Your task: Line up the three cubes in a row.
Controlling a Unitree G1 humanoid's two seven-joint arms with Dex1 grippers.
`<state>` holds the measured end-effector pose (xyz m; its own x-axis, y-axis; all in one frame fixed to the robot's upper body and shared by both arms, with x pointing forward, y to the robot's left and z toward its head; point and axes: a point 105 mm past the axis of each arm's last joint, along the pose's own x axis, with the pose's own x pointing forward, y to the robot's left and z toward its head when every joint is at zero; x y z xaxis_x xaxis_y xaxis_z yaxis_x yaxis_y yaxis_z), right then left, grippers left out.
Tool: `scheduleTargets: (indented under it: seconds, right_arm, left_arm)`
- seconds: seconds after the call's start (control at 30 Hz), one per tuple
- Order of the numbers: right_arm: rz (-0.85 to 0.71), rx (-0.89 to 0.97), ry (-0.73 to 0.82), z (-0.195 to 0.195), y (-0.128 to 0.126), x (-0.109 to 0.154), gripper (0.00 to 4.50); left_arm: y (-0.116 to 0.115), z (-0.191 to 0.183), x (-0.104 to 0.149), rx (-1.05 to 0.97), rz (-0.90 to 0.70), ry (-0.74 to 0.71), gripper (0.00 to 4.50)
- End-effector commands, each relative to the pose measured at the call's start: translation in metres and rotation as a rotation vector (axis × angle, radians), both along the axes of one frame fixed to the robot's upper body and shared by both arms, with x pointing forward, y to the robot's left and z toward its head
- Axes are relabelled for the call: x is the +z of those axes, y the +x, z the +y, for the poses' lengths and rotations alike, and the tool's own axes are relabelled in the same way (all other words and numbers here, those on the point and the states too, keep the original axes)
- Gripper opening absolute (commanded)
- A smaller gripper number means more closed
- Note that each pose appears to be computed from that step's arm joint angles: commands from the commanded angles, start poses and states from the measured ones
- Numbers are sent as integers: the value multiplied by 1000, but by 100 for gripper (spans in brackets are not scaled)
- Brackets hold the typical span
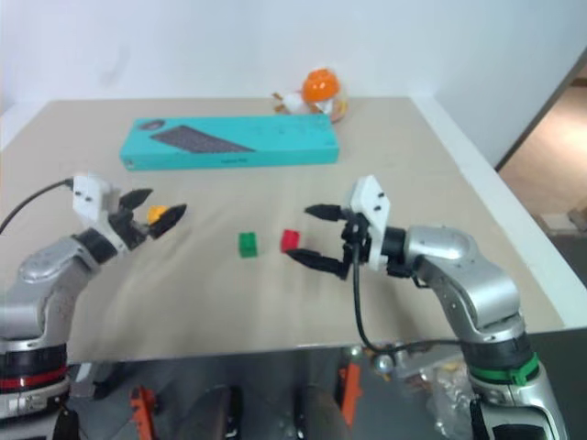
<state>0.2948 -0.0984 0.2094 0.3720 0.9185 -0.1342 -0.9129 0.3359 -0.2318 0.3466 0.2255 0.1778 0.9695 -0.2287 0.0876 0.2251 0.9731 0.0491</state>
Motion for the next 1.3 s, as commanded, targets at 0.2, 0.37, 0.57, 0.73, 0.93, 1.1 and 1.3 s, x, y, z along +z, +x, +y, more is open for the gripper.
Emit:
scheduleTargets:
  seconds: [0.2,0.37,0.57,0.73,0.93,1.1,1.3]
  right_arm:
    - [-44,41,-16,3,1,8,450]
    - [-45,32,-22,2,1,8,450]
    - [-48,15,-22,0,1,7,450]
    - [-51,2,-23,-1,0,7,450]
    - [-50,-8,-23,-3,-1,6,450]
    - [-53,-9,-23,-3,-1,6,450]
    - [-59,12,-15,-1,-2,11,450]
  left_arm:
    - [-1,9,-7,264,-50,-12,448]
    - [10,2,-16,253,-15,-32,448]
    - [28,-2,-29,229,60,-60,448]
    - [35,-3,-40,228,113,-77,363]
    - [35,-1,-46,247,137,-61,158]
    - [36,3,-43,241,135,-60,131]
    - [20,-37,-23,-171,58,45,131]
